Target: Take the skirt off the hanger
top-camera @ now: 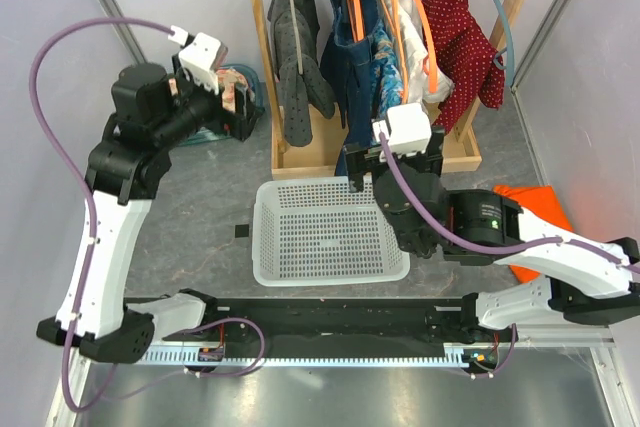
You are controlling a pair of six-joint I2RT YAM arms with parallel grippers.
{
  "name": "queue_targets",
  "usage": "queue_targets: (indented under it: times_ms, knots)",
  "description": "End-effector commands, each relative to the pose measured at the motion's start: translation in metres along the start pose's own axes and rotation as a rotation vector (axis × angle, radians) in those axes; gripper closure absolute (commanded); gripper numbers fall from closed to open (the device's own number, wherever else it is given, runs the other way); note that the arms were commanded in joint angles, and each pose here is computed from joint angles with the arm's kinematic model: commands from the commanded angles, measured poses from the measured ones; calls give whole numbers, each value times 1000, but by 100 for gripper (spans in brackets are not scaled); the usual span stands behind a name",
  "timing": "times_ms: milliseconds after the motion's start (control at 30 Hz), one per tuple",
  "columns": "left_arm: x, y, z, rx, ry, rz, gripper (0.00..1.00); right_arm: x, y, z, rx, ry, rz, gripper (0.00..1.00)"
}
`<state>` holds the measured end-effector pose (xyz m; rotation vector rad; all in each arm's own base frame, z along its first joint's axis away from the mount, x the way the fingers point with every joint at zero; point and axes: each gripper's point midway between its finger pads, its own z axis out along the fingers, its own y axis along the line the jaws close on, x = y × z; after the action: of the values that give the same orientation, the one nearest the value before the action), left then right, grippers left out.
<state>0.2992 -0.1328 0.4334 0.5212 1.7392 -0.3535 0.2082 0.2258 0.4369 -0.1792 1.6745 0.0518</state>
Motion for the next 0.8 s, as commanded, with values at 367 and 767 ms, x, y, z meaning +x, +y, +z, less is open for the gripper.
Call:
queue_targets:
  times_ms: [367,767]
  knots:
    - [-203,-8,42,18,-482,-146,0,59,35,3,-70,125,34,2]
    - [-163,-5,138,-108,-368,-164,0,88,43,4,-80,166,34,2]
